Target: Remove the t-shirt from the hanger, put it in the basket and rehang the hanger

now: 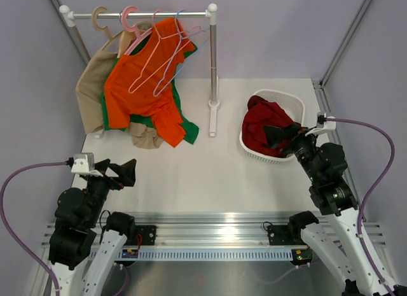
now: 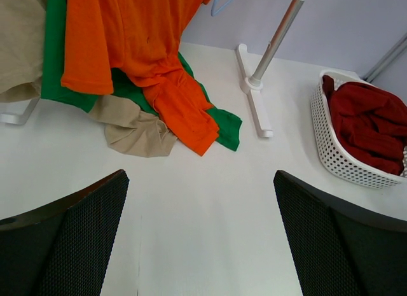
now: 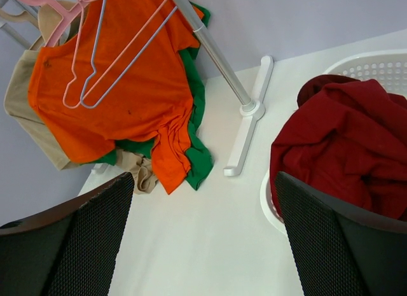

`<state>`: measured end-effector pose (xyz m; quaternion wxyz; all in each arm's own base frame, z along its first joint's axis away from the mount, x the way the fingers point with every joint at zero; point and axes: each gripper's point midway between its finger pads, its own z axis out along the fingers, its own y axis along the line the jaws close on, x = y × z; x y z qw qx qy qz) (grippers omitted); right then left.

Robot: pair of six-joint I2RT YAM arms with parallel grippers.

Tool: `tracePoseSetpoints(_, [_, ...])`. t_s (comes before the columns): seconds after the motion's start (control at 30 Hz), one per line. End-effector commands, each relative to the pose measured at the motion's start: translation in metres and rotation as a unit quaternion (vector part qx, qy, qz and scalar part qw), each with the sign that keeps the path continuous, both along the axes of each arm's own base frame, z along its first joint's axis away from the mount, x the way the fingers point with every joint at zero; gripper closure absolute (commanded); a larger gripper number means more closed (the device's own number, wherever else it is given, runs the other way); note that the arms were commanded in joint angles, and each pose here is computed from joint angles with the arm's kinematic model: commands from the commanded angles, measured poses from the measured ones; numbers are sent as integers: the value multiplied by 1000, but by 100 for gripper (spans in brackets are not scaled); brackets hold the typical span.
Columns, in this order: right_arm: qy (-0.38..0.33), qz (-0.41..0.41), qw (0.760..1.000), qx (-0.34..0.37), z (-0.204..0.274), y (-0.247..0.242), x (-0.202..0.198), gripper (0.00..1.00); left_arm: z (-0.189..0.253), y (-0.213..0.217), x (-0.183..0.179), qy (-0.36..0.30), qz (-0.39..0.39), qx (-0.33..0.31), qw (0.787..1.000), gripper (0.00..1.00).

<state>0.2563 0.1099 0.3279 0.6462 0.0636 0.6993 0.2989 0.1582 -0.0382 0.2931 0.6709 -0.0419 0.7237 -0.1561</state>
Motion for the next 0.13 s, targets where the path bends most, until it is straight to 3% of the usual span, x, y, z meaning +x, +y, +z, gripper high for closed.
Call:
tracePoseSetpoints(0.0, [-23,-8,1000,0,14,-2,1,1,7,1,4,-12,2,13,1000,1])
tracePoseSetpoints(0.1, [-33,-24,999,3,24,-7,2,1,12,1,3,-17,1,8,1000,1])
